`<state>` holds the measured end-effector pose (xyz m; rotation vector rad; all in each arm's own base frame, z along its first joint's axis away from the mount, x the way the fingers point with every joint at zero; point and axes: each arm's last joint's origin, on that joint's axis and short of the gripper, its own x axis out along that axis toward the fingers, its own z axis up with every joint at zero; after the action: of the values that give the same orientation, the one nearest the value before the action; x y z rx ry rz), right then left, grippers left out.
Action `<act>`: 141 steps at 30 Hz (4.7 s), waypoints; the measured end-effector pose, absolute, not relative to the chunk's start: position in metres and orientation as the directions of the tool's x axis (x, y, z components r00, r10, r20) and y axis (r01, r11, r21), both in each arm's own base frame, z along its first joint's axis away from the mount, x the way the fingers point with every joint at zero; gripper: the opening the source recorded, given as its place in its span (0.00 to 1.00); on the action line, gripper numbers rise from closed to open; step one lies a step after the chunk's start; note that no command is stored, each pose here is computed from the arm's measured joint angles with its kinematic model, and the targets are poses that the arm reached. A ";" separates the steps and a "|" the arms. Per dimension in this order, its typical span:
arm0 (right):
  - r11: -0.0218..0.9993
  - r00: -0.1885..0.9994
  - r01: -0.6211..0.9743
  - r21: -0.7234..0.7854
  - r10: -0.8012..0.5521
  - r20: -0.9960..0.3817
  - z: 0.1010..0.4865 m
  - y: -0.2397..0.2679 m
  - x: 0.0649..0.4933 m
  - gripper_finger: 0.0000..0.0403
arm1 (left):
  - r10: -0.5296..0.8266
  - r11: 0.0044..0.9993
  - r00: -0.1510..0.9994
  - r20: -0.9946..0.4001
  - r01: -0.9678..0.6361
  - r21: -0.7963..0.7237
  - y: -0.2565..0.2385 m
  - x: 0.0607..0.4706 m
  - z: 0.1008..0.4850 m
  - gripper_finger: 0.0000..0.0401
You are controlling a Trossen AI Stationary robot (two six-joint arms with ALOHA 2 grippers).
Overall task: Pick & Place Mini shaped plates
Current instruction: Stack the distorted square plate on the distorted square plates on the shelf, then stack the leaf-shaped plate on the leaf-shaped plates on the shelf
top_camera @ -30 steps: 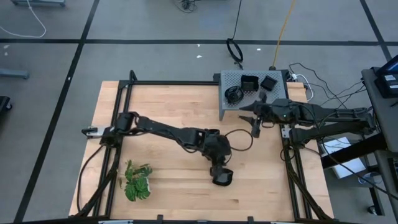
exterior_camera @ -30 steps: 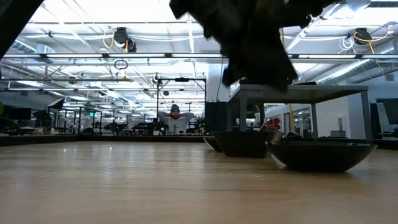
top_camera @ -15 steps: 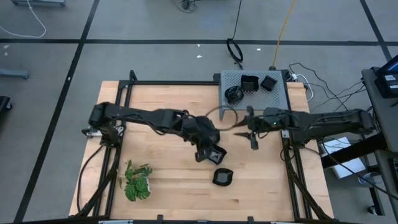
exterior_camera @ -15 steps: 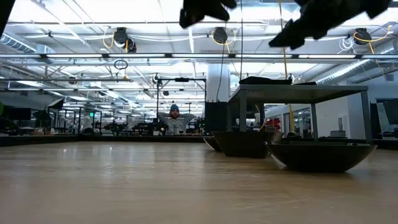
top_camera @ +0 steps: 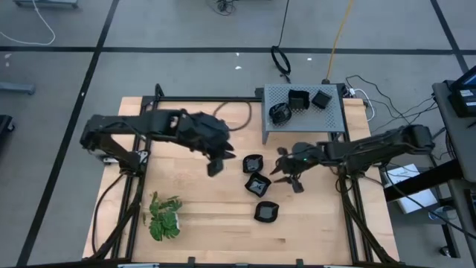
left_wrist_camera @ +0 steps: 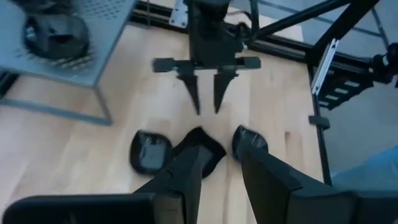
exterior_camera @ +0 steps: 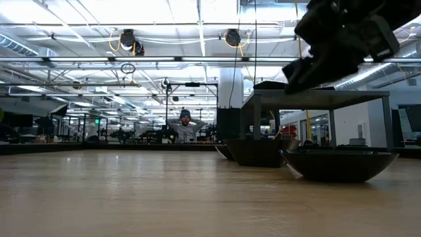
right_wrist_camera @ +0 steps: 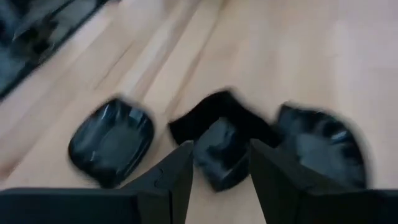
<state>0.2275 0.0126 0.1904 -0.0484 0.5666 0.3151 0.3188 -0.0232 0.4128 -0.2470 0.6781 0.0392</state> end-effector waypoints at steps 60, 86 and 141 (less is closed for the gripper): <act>0.850 0.688 -0.466 -0.246 0.173 -0.705 0.143 0.041 0.270 0.00 | 0.191 0.953 0.981 0.047 -0.173 -0.249 -0.006 0.079 0.335 0.29; 0.873 0.886 0.387 -0.297 -0.441 -0.144 0.291 -0.025 0.184 0.00 | 0.233 0.926 0.937 0.261 -0.132 -0.353 -0.012 0.112 0.218 0.29; 0.748 0.575 0.421 -0.514 -0.658 -0.487 0.307 -0.119 0.168 0.28 | 0.231 0.931 0.949 0.216 -0.151 -0.331 -0.012 0.113 0.213 0.29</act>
<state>0.1682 -0.1193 0.3071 -0.3630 0.7139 -0.6480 0.1133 -0.0124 0.2134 -0.3168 -0.2553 0.1977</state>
